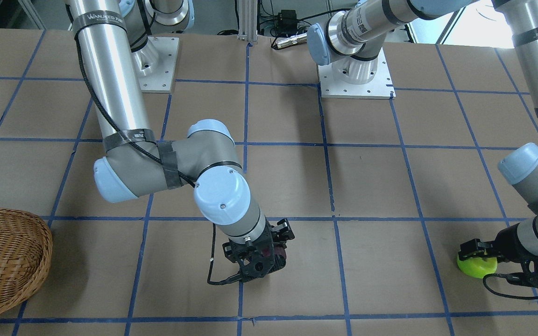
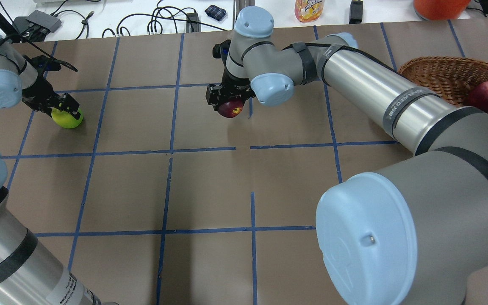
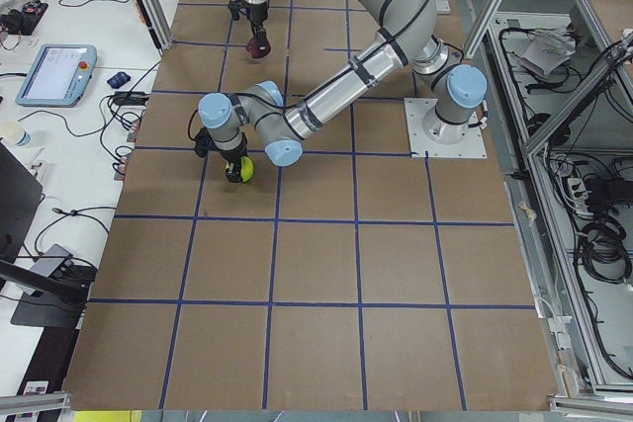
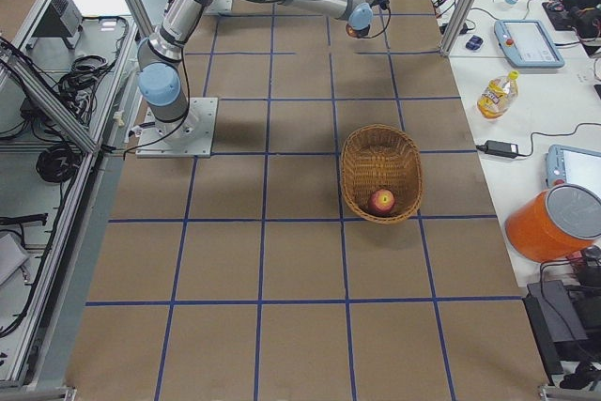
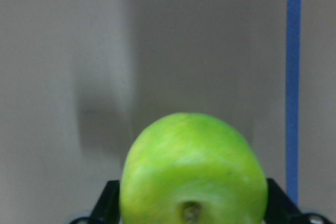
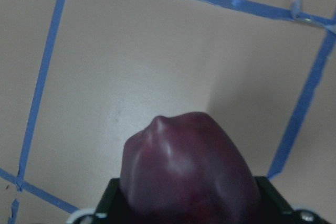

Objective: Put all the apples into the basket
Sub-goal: 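Drop the dark apple into the basket with right while left sets green apple mid-table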

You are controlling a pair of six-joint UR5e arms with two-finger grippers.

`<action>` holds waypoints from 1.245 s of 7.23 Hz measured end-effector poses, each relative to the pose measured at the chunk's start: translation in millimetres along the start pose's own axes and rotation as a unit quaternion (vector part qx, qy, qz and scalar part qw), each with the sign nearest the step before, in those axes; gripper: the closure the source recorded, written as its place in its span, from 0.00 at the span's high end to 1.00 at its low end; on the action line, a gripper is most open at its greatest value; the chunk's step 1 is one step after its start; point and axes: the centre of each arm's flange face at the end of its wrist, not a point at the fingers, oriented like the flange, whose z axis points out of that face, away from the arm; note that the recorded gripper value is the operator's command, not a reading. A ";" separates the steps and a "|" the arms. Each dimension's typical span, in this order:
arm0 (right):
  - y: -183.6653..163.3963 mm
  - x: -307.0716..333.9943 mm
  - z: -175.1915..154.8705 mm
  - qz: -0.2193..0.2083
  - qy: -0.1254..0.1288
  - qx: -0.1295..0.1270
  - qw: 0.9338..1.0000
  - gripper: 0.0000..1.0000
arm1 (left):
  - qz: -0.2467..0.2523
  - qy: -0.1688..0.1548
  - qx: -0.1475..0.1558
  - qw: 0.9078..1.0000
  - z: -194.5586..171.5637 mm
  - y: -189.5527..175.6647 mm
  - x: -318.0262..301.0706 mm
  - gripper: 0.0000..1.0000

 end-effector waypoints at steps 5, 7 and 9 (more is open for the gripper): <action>12.6 242.2 -169.0 0.179 0.063 -0.007 0.982 0.00 | -0.056 0.083 -0.049 0.994 -48.9 18.5 233.5 0.04; 41.8 343.3 -198.4 0.244 0.111 -0.016 0.963 0.00 | -0.085 0.064 -0.050 0.993 -47.6 31.6 393.8 0.04; 65.5 406.7 -208.5 0.256 0.153 -0.031 0.954 0.00 | -0.126 0.054 -0.010 0.991 -21.4 39.9 506.1 0.07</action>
